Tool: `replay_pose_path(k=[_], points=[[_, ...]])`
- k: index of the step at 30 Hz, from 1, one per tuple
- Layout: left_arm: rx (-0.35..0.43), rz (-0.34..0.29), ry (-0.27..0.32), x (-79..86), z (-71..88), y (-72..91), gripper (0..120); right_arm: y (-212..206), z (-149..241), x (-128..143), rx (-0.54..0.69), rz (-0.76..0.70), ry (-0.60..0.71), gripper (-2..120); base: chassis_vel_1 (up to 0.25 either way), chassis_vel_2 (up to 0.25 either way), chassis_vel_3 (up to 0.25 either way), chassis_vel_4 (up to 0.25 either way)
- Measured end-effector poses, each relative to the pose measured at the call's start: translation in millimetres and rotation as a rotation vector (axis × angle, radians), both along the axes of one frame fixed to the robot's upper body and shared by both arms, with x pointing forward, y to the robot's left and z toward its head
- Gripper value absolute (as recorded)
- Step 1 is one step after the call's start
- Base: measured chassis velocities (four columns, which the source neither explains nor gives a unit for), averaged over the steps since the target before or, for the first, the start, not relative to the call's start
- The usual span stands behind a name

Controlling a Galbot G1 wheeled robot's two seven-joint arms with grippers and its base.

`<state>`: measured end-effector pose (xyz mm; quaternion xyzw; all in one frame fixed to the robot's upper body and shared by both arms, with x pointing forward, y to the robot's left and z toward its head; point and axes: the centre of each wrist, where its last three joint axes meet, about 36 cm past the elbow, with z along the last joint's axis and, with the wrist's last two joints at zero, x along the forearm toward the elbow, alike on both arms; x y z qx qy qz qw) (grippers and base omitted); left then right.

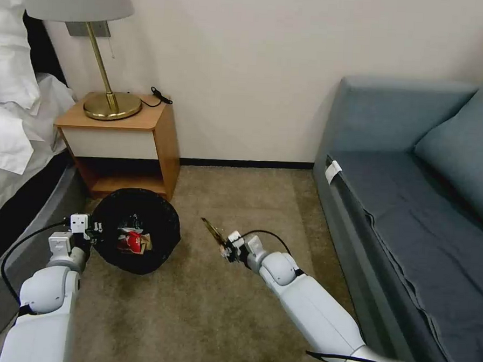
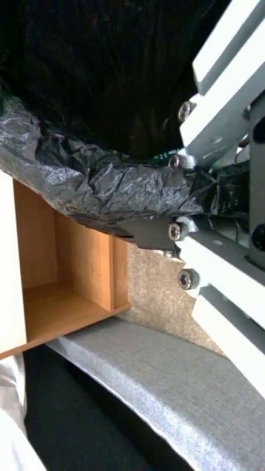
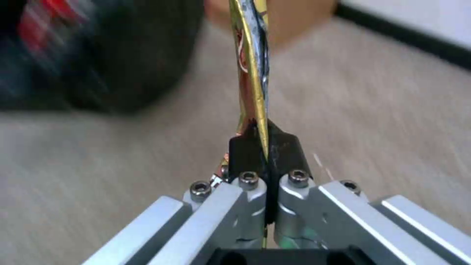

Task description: Pick up the trash bin, then pick up the garbage on the floor and place it into the trash bin.

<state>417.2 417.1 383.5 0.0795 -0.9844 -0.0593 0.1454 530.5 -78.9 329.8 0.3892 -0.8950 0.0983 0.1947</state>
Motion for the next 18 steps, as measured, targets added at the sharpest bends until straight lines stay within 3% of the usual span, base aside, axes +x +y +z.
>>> replay_pose_path(k=[3,7,18], points=[[0.002,-0.003,0.0,0.5,0.5,0.2,1,23.8,27.7,-3.6,0.159,0.103,0.016,0,0.0,0.0,0.0,0.0],[0.001,-0.006,0.002,0.7,-0.6,-1.5,1,44.5,42.1,-8.3,0.238,0.181,0.04,0,0.0,0.0,0.0,0.0],[0.002,-0.014,0.0,3.1,1.5,-0.4,1,107.8,51.4,-15.6,0.337,0.284,0.034,0,0.0,0.0,0.0,0.0]])
